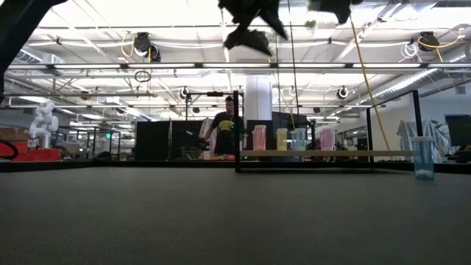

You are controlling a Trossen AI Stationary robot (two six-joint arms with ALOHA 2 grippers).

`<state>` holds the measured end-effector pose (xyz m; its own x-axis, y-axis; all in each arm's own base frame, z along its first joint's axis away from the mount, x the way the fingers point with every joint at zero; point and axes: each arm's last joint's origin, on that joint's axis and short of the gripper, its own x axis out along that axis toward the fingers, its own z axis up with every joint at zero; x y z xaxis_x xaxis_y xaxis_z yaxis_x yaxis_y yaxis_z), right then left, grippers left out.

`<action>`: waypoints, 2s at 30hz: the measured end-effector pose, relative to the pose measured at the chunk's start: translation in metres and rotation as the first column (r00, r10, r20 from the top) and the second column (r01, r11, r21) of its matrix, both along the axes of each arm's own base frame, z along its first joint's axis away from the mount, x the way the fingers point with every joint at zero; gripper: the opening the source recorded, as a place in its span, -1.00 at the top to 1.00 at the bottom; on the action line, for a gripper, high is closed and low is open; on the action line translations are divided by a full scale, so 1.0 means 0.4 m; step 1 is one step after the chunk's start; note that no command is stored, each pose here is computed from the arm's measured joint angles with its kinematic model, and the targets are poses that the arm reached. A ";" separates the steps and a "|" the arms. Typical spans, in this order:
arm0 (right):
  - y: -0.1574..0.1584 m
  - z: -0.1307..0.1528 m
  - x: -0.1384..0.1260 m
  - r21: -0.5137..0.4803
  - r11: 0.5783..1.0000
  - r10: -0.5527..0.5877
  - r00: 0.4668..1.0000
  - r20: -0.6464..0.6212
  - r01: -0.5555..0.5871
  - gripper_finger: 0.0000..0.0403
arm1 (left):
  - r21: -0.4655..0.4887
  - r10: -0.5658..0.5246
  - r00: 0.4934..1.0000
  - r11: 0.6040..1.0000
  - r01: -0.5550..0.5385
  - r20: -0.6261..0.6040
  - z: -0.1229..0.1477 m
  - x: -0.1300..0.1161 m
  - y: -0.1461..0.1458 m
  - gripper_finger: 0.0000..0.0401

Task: Pick and place medicine bottles onto shelf by color
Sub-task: Put the yellow pill bottle aligned with the other yellow pill bottles on the shelf

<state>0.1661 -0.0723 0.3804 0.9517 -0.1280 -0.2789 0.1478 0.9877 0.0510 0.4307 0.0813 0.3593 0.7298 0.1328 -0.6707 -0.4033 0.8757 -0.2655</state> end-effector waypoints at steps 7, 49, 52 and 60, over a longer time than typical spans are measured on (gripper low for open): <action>-0.019 -0.094 0.037 0.045 0.999 -0.023 1.000 0.017 0.022 0.42 | -0.110 0.124 0.950 0.981 -0.161 -0.287 -0.011 -0.102 0.038 -0.24; -0.208 -0.429 0.139 0.013 0.979 -0.199 0.965 -0.169 0.204 0.41 | 0.102 0.330 0.840 0.943 -0.318 -0.431 -0.154 -0.242 0.094 -0.24; -0.227 -0.472 0.146 0.038 0.975 -0.204 0.952 -0.229 0.219 0.41 | 0.105 0.323 0.842 0.945 -0.309 -0.431 -0.149 -0.245 0.092 -0.24; -0.251 -0.515 0.172 0.013 0.981 -0.187 0.960 -0.209 0.194 0.41 | 0.123 0.325 0.853 0.946 -0.301 -0.409 -0.146 -0.240 0.095 -0.24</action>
